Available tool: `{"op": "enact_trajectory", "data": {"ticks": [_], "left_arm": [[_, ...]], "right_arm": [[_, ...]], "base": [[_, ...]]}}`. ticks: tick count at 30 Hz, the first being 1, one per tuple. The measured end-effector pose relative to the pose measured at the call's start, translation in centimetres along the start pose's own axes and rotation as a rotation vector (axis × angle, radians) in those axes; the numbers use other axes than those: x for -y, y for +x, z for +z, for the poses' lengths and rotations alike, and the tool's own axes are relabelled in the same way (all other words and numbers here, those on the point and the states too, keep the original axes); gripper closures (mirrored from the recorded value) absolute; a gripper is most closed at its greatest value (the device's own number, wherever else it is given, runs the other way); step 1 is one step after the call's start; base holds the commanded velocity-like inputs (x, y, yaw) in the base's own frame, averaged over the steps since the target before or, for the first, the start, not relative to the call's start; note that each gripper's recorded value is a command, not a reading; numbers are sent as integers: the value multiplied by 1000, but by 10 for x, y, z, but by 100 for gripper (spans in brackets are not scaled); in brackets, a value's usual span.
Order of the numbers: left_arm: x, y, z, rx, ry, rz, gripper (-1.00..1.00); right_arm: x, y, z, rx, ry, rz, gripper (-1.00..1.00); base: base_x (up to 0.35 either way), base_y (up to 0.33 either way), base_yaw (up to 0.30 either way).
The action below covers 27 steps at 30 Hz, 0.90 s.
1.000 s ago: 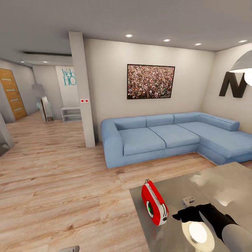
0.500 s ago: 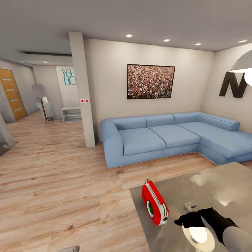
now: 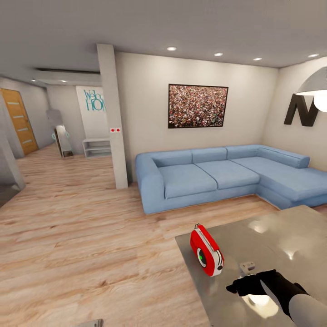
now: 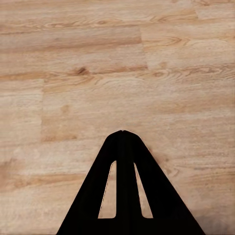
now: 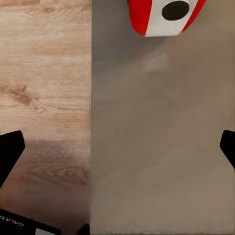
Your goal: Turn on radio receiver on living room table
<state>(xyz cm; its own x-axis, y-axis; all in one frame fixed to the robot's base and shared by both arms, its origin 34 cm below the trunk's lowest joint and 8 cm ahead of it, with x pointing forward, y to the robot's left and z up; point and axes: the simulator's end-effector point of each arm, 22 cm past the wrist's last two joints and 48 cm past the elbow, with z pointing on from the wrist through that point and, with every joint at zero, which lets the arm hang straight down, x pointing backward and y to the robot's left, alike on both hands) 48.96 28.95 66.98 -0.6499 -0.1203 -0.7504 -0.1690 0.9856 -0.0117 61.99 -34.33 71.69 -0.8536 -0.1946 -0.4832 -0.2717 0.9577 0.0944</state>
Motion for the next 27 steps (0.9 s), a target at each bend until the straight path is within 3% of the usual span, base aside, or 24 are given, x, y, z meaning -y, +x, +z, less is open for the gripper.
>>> {"op": "enact_trajectory", "data": {"ticks": [9,18,22,27], "left_arm": [[0,0,0,0,0,1,100],[1,1,0,-2,2,5,100],[3,8,0,-17,7,2,100],[12,46,-3,-96,32,-7,100]], "right_arm": [[-8,13,9,-21,13,5,-100],[-58,69,42,-5,4,-15,-100],[-70,119,47,-63,-8,-4,-100],[-99,184,50,-145,-45,13,-100]], "base": [[-210,264,0],[-182,284,0],[-186,284,0],[-169,242,0]]}}
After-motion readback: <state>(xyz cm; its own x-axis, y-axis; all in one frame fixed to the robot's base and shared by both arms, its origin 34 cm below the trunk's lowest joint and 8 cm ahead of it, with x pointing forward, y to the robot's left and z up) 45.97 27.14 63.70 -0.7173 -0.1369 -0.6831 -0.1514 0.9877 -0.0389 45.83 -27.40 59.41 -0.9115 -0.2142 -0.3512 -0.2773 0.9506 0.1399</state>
